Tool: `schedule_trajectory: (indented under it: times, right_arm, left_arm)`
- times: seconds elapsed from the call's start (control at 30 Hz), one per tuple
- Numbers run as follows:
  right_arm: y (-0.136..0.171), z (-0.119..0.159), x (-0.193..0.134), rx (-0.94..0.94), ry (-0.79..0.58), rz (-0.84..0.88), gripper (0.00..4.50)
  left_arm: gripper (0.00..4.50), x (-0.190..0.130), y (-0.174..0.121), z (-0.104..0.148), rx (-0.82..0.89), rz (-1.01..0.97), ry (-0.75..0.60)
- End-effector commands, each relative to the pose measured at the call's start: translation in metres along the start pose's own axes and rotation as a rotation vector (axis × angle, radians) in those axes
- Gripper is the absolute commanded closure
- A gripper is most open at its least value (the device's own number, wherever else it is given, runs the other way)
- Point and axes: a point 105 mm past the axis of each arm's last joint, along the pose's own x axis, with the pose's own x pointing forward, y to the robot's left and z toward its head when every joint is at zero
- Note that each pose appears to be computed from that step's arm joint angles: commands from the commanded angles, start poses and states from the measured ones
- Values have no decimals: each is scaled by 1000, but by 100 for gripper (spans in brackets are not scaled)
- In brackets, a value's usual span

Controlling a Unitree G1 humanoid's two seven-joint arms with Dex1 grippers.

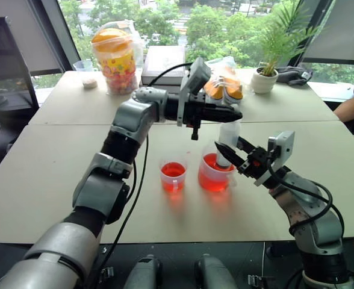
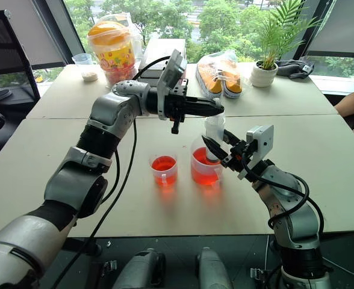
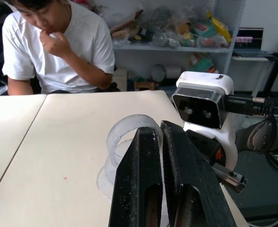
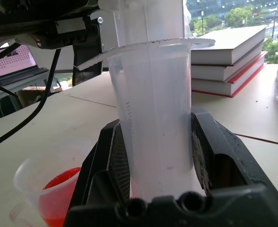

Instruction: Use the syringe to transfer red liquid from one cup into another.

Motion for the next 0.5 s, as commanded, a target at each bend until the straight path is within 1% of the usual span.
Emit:
schedule_trajectory:
  times: [0.03,0.5]
  right_arm:
    - [25,-14,3,32,51,121,309]
    - [27,-9,6,31,34,125,309]
  left_arm:
    - [442,-12,7,59,174,70,-128]
    - [442,-12,6,58,172,65,-128]
